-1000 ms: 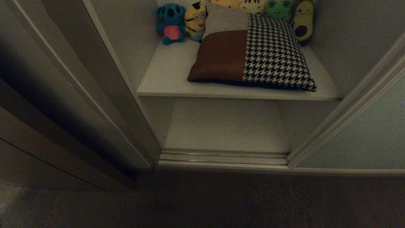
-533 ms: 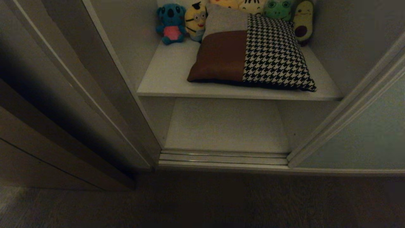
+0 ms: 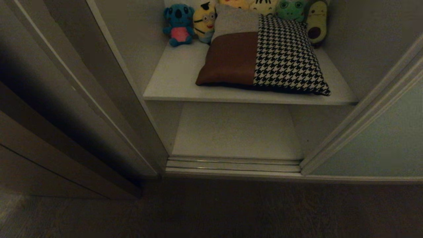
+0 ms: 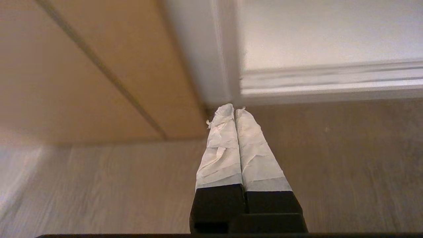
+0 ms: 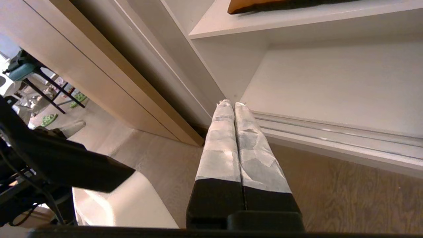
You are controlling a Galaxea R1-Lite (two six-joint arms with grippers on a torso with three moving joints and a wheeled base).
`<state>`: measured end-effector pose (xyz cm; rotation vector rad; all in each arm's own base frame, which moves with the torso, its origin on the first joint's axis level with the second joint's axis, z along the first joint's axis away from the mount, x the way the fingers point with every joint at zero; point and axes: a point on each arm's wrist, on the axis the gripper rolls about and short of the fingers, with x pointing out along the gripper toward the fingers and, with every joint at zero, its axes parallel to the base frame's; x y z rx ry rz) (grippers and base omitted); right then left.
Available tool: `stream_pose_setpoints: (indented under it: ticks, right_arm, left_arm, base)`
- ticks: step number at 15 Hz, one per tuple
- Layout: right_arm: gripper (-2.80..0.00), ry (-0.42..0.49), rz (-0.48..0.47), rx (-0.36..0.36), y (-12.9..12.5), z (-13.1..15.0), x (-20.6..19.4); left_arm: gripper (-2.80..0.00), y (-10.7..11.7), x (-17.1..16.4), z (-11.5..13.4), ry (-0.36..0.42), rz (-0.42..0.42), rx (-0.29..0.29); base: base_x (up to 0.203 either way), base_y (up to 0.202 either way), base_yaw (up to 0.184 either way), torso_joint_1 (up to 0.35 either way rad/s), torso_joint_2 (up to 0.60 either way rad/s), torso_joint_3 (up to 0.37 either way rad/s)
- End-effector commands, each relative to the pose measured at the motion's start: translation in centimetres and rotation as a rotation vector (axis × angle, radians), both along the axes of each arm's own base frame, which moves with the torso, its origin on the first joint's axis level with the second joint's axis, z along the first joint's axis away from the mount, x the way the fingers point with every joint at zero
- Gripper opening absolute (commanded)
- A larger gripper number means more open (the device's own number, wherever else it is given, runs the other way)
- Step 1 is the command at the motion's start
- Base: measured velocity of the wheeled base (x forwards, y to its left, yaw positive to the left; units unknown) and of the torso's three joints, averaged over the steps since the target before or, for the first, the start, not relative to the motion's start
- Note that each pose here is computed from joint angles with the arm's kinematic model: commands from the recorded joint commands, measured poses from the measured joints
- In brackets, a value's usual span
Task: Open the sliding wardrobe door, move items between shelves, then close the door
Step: Close the door
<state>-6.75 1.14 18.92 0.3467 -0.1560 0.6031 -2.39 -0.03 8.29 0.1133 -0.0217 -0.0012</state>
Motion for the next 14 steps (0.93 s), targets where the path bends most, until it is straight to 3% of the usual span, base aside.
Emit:
stream_pose_setpoints:
  ticks: [1, 5, 7, 11, 14]
  right_arm:
    - [-2.80, -0.032, -0.004, -0.001, 0.0, -1.3, -0.6]
    - [-2.80, -0.033, -0.023, 0.001, 0.0, -1.8, -0.5]
    - [-2.80, -0.012, -0.048, -0.038, -0.1, -3.2, 0.2]
    - [-2.80, -0.013, -0.287, -0.117, -0.5, -4.8, 1.4]
    - [-2.80, 0.035, -0.365, -0.179, -0.6, -6.6, 2.4]
  left_arm:
    - [-2.80, 0.0, 0.1, -0.7, 0.034, -0.012, -0.049]
    - [-2.80, 0.0, 0.1, -0.7, 0.033, -0.010, -0.066]
    - [-2.80, 0.0, 0.1, -0.7, 0.033, -0.010, -0.066]
    - [-2.80, 0.0, 0.1, -0.7, 0.033, -0.010, -0.066]
    - [-2.80, 0.0, 0.1, -0.7, 0.031, -0.010, -0.066]
  base:
    - [0.000, 0.000, 0.000, 0.000, 0.00, 0.000]
    - [0.000, 0.000, 0.000, 0.000, 0.00, 0.000]
    - [0.000, 0.000, 0.000, 0.000, 0.00, 0.000]
    - [0.000, 0.000, 0.000, 0.000, 0.00, 0.000]
    - [0.000, 0.000, 0.000, 0.000, 0.00, 0.000]
